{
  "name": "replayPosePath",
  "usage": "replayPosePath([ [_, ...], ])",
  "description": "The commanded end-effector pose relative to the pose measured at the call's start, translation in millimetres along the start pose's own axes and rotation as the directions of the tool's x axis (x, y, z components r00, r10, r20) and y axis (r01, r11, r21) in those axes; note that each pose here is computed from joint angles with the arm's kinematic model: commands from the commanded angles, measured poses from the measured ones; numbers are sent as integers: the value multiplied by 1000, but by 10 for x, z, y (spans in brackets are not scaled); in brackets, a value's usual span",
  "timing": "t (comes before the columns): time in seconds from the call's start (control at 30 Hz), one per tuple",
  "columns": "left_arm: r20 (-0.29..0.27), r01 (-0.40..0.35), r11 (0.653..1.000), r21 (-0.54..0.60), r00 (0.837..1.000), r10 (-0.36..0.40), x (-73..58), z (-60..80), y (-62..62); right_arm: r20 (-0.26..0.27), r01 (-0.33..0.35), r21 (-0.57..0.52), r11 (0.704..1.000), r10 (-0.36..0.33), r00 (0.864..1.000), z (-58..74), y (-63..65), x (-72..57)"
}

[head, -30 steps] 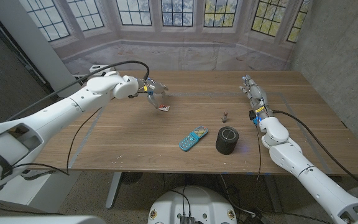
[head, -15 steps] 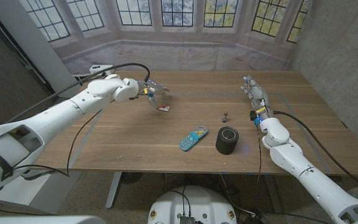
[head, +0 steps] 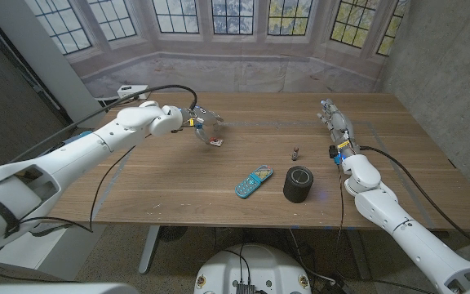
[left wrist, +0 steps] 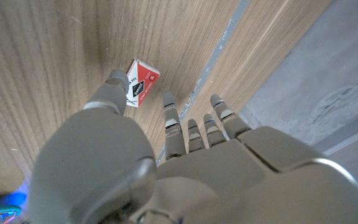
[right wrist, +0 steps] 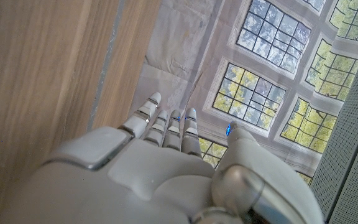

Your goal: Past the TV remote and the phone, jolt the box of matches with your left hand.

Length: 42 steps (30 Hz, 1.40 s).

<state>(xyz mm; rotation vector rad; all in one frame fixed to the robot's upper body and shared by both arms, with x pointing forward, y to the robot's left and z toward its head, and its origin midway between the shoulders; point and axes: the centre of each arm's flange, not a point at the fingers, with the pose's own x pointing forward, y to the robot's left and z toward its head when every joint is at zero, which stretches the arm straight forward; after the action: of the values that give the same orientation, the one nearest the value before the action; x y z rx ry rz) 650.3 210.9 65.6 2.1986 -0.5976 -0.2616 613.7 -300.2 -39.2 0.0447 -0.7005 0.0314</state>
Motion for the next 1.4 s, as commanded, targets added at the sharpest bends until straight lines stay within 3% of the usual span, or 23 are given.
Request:
replayPosePath([
  [0.03, 11, -10, 1000, -9, 1000, 10, 28, 49, -46, 0, 9, 5, 1000, -9, 1000, 3, -40, -23],
  [0.8, -1, -31, 999, 32, 1000, 31, -15, 103, -182, 4, 8, 7, 1000, -8, 1000, 4, -42, -17],
  [1.4, -2, -75, 996, 44, 997, 75, -4, 134, -144, 1, 5, 7, 1000, -5, 1000, -6, -54, -43],
])
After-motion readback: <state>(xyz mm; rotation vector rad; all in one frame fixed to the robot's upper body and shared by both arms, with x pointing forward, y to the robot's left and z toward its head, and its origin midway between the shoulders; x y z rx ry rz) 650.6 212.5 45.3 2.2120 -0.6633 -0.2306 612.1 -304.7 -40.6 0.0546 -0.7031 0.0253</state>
